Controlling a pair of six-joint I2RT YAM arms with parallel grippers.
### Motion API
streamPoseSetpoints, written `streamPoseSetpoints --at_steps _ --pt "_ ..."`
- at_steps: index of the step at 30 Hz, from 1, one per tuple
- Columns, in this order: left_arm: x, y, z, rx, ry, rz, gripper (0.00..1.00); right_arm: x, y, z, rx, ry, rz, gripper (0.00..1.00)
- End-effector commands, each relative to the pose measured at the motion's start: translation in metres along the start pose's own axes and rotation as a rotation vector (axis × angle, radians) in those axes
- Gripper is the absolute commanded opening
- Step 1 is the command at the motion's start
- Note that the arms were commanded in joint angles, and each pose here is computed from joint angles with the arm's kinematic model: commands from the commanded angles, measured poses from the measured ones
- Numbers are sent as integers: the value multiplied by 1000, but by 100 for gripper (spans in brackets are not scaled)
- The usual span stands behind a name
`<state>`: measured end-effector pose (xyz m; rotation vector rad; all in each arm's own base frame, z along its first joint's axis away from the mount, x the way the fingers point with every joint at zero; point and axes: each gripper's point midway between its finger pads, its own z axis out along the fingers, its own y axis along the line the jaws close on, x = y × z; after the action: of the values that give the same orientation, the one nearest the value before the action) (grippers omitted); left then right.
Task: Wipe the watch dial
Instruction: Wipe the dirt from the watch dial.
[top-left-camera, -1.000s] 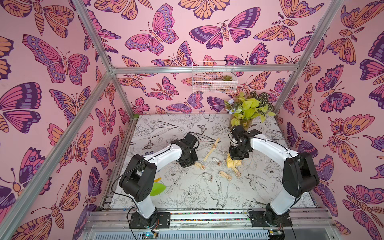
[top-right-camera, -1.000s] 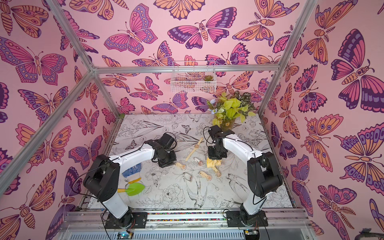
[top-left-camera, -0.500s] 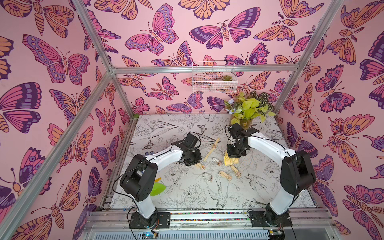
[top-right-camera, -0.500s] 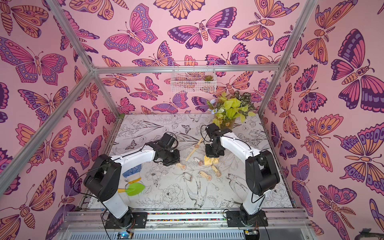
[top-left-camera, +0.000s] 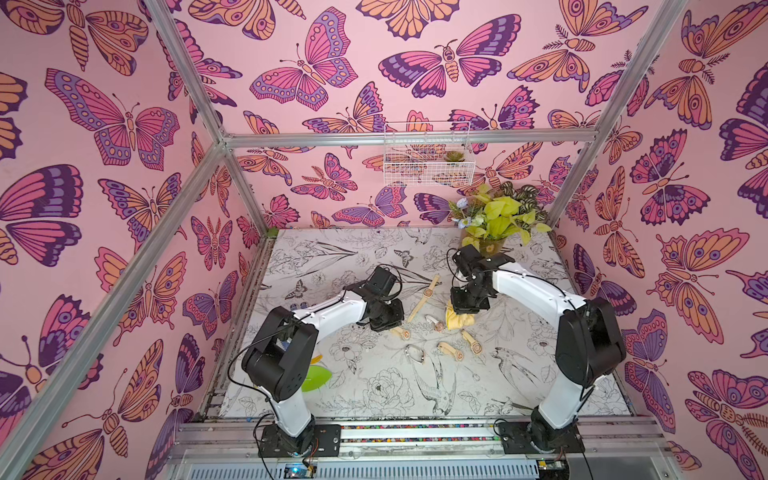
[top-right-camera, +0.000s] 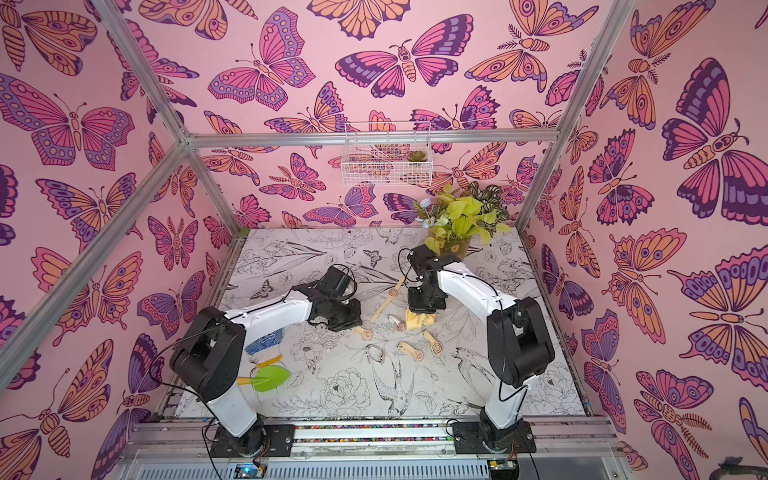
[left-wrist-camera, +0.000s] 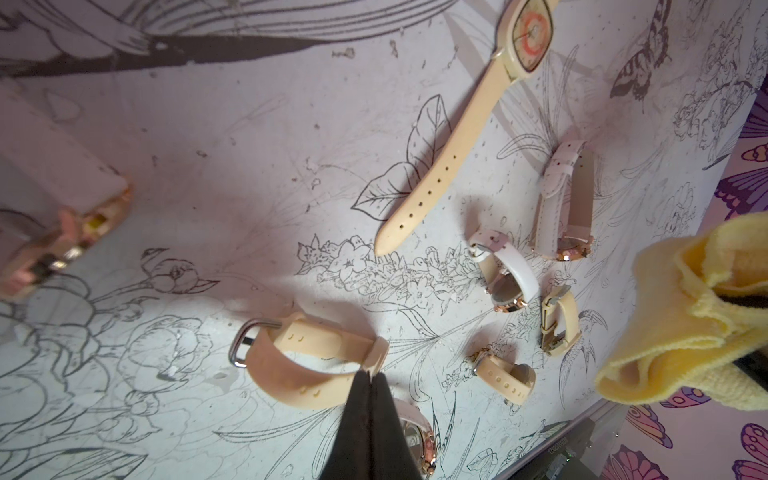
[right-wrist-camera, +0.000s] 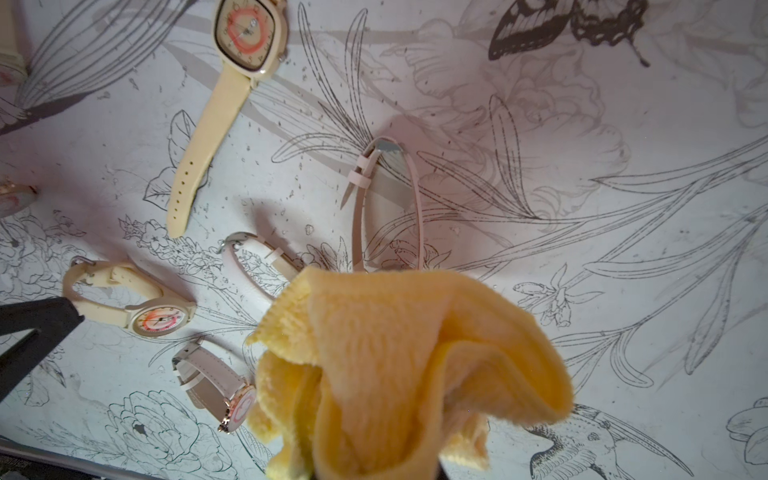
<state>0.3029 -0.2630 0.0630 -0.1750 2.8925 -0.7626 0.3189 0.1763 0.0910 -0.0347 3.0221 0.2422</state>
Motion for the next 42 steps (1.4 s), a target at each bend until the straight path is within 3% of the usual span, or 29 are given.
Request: streamPoseSetpoints --at_steps 1,19,35,42 --pt "6 5 -2 2 14 14 0 -1 7 -5 -12 11 -12 0" --pt "10 28 8 -41 26 0 0 2 29 -2 -69 29 -54 0" --pt "18 43 37 -39 63 -49 0 27 116 17 -362 103 -142 0" --pt "18 44 39 -38 60 -55 0 37 144 36 -428 151 -171 0"
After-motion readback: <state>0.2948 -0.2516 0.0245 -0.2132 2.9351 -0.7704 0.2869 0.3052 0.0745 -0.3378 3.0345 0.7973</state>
